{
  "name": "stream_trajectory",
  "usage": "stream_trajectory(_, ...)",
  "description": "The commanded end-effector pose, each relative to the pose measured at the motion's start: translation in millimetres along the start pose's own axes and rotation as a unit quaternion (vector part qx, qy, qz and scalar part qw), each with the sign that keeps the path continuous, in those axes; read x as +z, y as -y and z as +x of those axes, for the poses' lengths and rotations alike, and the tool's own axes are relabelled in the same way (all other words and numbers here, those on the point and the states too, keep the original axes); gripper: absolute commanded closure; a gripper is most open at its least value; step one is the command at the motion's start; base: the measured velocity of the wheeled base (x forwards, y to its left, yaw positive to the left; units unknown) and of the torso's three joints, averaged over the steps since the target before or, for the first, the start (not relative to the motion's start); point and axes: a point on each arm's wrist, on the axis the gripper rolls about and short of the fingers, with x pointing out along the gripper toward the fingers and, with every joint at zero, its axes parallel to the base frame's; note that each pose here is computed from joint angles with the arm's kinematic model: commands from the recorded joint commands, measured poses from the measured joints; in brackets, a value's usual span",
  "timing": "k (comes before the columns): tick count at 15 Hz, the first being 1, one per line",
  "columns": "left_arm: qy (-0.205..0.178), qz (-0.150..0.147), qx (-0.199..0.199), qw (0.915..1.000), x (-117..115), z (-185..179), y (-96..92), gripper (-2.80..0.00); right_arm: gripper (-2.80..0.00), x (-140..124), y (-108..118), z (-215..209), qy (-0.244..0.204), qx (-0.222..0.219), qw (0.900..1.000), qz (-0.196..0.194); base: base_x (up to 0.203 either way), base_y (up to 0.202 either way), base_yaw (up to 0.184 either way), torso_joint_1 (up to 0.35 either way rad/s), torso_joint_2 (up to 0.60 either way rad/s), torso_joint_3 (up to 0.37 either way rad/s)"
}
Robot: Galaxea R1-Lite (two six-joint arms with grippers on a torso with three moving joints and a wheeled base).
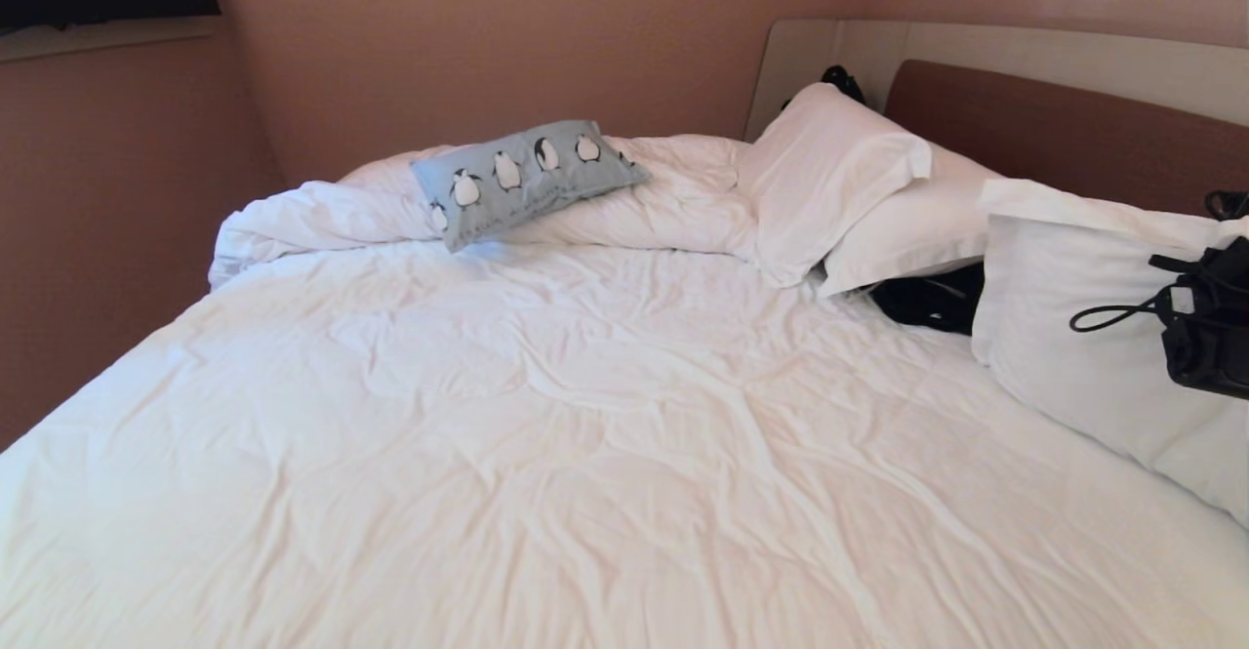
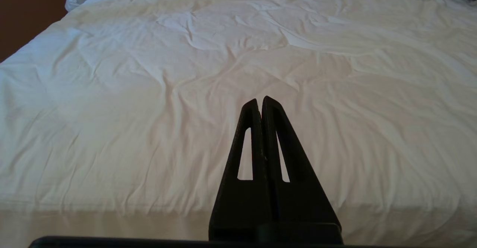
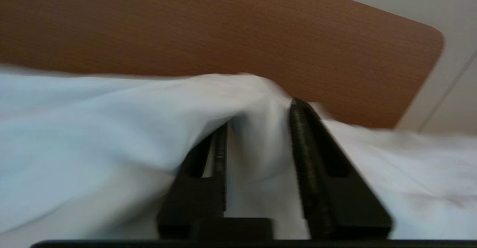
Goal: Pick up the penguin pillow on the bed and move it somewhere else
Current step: Place the pillow at the bedside
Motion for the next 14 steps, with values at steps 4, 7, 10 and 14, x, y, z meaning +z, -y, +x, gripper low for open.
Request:
stream_trajectory(4, 0.0, 0.0, 0.0, 1.0, 0, 0, 0.0, 0.0, -2.8, 4, -8, -20, 0.016, 0.046, 0.999, 0.005, 0.0, 0.0, 0.0, 0.0, 0.0, 0.0)
stream_trajectory(7, 0.0, 0.0, 0.0, 1.0, 0, 0, 0.0, 0.0, -2.8, 37, 1, -46, 0.043, 0.073, 0.996, 0.035, 0.0, 0.0, 0.0, 0.0, 0.0, 0.0)
stream_trajectory(10, -0.001, 0.0, 0.0, 1.0, 0, 0, 0.0, 0.0, -2.8, 82, 25, -77, 0.058, 0.099, 0.99, 0.079, 0.0, 0.0, 0.0, 0.0, 0.0, 0.0)
stream_trajectory(14, 0.0, 0.0, 0.0, 1.0, 0, 0, 0.0, 0.0, -2.8, 80, 18, -96, 0.035, 0.146, 0.986, 0.074, 0.0, 0.0, 0.0, 0.0, 0.0, 0.0)
